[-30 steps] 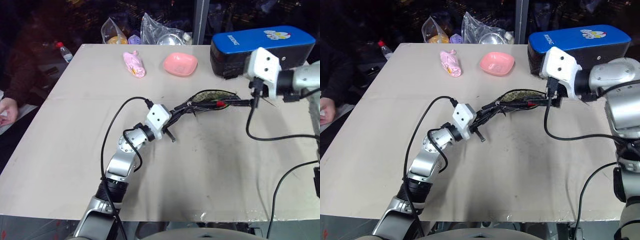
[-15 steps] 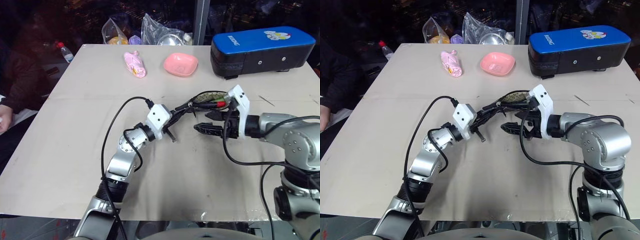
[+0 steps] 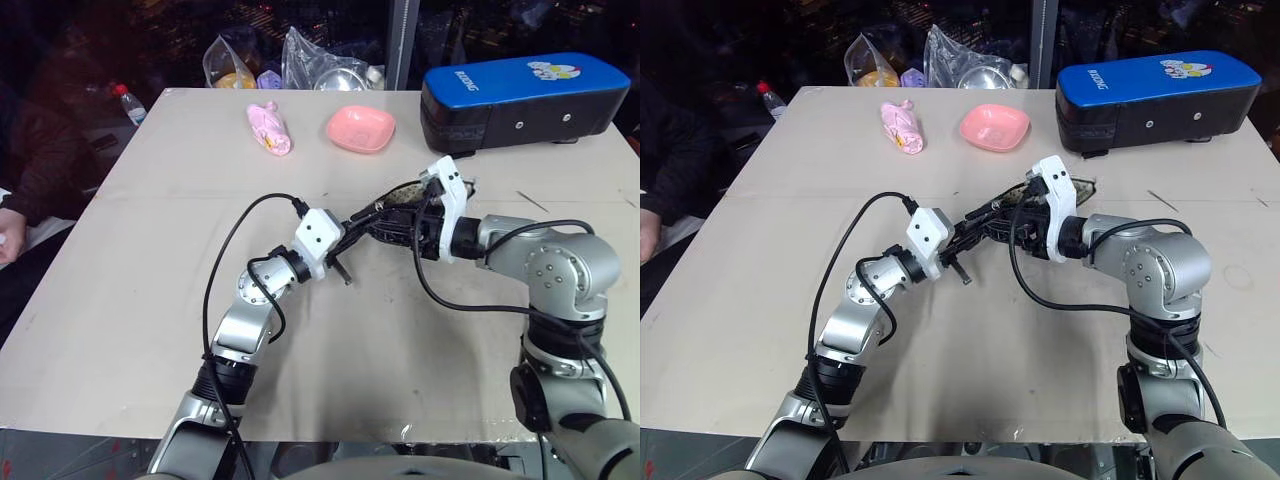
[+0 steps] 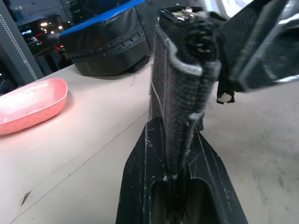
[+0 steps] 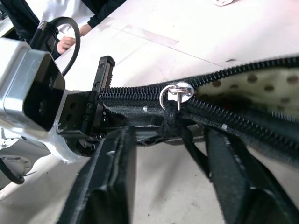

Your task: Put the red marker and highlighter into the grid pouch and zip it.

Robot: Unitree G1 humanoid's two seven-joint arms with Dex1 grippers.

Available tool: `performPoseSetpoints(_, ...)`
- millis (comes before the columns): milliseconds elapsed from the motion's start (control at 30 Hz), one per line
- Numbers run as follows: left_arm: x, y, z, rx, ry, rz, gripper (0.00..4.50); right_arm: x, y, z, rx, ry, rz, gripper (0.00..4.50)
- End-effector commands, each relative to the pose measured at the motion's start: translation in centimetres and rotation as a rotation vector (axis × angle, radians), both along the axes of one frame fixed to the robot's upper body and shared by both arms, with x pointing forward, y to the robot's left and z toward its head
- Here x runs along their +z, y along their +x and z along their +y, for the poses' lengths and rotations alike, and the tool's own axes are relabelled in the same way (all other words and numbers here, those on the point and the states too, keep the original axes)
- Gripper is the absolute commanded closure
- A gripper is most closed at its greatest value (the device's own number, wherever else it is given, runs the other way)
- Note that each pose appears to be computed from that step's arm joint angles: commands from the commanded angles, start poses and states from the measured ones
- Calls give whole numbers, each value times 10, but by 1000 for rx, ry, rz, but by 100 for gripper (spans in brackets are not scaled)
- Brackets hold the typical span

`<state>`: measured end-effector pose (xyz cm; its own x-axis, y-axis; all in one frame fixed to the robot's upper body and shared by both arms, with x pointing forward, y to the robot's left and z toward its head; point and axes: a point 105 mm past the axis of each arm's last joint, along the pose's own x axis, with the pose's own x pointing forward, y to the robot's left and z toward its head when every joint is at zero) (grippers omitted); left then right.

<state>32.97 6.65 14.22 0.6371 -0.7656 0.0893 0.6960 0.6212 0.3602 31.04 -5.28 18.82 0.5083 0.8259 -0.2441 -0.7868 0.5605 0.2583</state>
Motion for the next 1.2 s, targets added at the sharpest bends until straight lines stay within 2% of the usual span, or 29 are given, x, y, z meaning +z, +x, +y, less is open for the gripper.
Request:
performPoseSetpoints(33,12,-4,-5,-19,-13,-47,450,13,3,-5,-53,40,-53,394)
performPoseSetpoints(100,12,-4,-5,-20,-12,-47,450,11,5,-7,-89,50,-44,444)
performPoseSetpoints(133,11,-3,-5,-20,-12,-46,450,11,5,-8,-108,59,-38,448)
performPoseSetpoints(367,12,-3,-4,-15,-13,-49,450,14,6,-17,-224,128,15,448)
performPoseSetpoints(467,12,-2,-2,-4,-14,-52,450,10,15,-39,-398,200,82,448)
performPoseSetpoints(567,12,-2,-1,-2,-14,-52,450,10,20,-55,-493,230,106,448)
performPoseSetpoints(833,12,-1,1,4,-8,-55,450,17,34,-104,-684,204,57,448)
performPoseSetpoints(1200,12,-2,3,12,-6,-57,450,32,49,-157,-856,169,-34,448)
